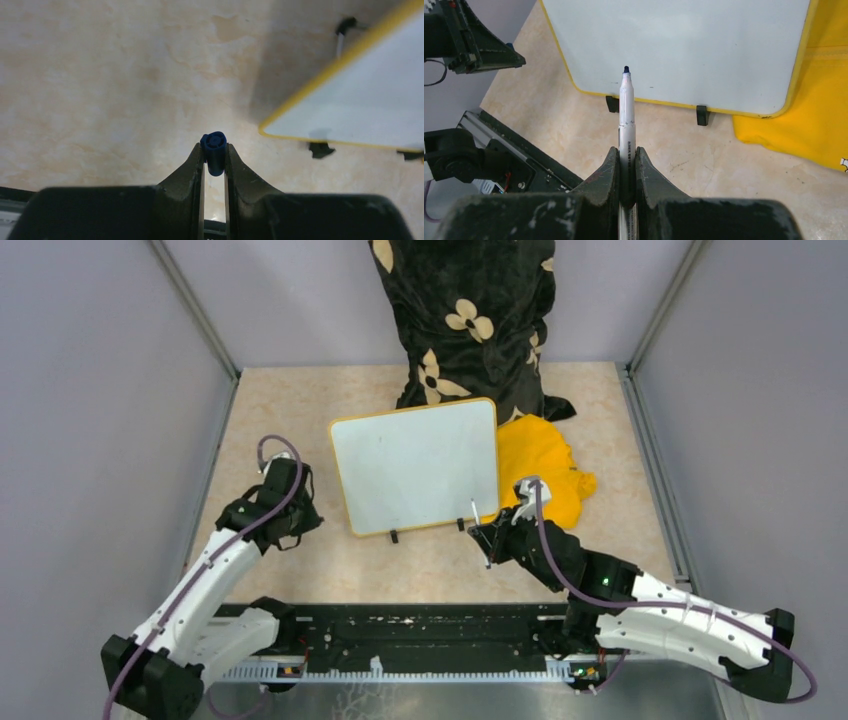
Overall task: Write a sentence on the whiteboard
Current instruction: Place the pen cap at the center of the board.
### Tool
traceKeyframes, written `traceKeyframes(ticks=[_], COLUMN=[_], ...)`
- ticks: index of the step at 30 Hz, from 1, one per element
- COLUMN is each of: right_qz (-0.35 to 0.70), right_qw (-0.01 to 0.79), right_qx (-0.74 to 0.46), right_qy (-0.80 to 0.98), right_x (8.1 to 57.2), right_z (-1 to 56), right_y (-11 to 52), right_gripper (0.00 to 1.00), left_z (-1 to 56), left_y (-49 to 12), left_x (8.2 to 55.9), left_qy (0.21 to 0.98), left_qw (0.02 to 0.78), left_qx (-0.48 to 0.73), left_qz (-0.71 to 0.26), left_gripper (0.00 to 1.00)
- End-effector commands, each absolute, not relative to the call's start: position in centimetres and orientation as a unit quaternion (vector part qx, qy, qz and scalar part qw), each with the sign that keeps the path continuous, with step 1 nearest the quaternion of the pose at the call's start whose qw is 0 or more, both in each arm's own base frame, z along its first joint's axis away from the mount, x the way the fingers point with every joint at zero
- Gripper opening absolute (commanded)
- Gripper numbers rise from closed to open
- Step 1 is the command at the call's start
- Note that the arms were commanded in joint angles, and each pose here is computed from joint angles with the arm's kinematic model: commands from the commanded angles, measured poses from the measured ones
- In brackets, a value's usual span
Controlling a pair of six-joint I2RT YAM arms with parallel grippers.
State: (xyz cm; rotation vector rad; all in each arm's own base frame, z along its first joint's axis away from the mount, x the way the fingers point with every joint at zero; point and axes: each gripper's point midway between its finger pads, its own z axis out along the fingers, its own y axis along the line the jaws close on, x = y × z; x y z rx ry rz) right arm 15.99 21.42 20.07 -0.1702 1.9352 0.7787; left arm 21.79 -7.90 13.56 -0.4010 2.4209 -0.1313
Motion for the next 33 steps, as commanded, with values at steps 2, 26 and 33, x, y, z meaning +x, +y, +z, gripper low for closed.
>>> traceKeyframes(ticks=[2,26,33], right_qz=[0.345,0.316,0.312], right_qw=[0.516,0.516,0.511], right_qx=[-0.08,-0.095,-0.088], right_qy=[0.78,0.791,0.796], right_x=[16.0,16.3,16.4], right_z=[21.7,21.2,20.9], right_y=[22.2,22.0,21.9], right_gripper=[0.0,0.0,0.0], left_z=[11.0,0.5,0.0], left_y=[-4.6,-2.8,-3.1], left_x=[23.9,28.4,28.5], left_qy=[0.93,0.948,0.95], left_qw=[0.298,0.182,0.174], left_qx=[-0.213,-0.261,-0.258], left_qz=[-0.042,-0.005,-0.014], left_gripper=[0.0,0.18,0.29])
